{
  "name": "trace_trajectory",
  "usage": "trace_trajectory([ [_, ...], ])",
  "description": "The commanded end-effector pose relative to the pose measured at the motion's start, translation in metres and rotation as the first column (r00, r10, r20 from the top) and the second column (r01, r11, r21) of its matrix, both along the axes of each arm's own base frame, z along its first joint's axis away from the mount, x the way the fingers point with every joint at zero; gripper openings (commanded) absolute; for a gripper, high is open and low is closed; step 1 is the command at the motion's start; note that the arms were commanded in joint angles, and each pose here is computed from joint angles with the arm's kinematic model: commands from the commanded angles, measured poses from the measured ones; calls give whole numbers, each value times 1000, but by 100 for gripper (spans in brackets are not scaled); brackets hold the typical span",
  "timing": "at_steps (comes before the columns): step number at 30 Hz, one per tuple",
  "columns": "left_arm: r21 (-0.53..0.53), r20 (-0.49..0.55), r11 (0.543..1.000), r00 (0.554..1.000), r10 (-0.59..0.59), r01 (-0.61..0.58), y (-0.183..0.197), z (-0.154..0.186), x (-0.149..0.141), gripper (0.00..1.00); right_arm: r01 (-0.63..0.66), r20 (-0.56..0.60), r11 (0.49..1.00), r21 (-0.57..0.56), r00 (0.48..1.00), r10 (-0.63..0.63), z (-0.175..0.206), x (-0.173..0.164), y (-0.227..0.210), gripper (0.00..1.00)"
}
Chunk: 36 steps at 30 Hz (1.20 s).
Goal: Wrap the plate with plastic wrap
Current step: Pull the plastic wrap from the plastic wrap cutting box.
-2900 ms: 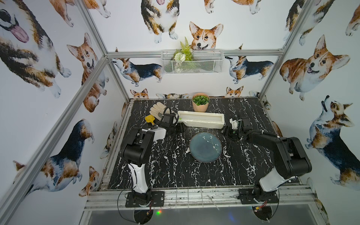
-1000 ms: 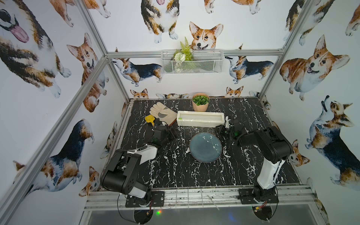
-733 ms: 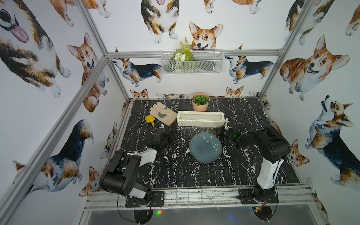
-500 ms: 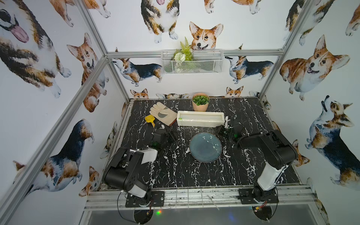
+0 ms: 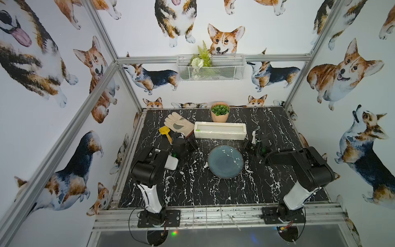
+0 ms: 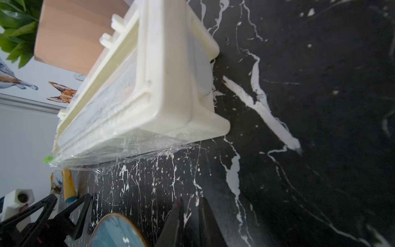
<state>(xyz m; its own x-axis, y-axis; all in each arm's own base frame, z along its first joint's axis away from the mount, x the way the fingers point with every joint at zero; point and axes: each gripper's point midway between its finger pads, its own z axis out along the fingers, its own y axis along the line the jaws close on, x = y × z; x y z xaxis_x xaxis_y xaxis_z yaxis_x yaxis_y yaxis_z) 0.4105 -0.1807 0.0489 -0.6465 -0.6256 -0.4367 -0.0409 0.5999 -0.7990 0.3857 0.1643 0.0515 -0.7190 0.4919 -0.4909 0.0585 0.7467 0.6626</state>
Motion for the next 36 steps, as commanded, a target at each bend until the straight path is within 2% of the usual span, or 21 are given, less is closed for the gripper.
trace_trajectory([
  [1, -37, 8, 999, 1000, 23, -23, -2, -6, 11, 84, -31, 0, 999, -6, 1000, 31, 5, -5, 2, 18],
  [4, -44, 20, 999, 1000, 20, -19, -6, -14, 20, 83, -34, 1, 999, -17, 999, 34, 7, -9, -3, 18],
  [10, 55, -6, 998, 1000, -15, 15, -6, -28, 24, 82, -45, -1, 999, -6, 999, 45, 7, -12, -4, 19],
  [13, 67, -18, 997, 999, -46, 47, -11, -31, 26, 82, -47, 2, 999, -2, 999, 47, 8, -11, -2, 19],
  [20, -21, -17, 988, 988, -151, 150, -35, -41, 30, 81, -60, 2, 998, 2, 998, 60, 8, -10, 0, 18],
  [26, -84, -5, 982, 986, -168, 167, -41, -43, 27, 80, -64, -2, 998, -10, 998, 64, 6, -13, -1, 18],
  [31, -130, 5, 976, 985, -174, 173, -44, -43, 25, 72, -65, -11, 998, -11, 998, 64, 2, -16, -2, 18],
  [36, -138, 11, 976, 985, -171, 170, -44, -41, 24, 53, -64, -11, 998, -15, 998, 63, 2, -16, -3, 18],
])
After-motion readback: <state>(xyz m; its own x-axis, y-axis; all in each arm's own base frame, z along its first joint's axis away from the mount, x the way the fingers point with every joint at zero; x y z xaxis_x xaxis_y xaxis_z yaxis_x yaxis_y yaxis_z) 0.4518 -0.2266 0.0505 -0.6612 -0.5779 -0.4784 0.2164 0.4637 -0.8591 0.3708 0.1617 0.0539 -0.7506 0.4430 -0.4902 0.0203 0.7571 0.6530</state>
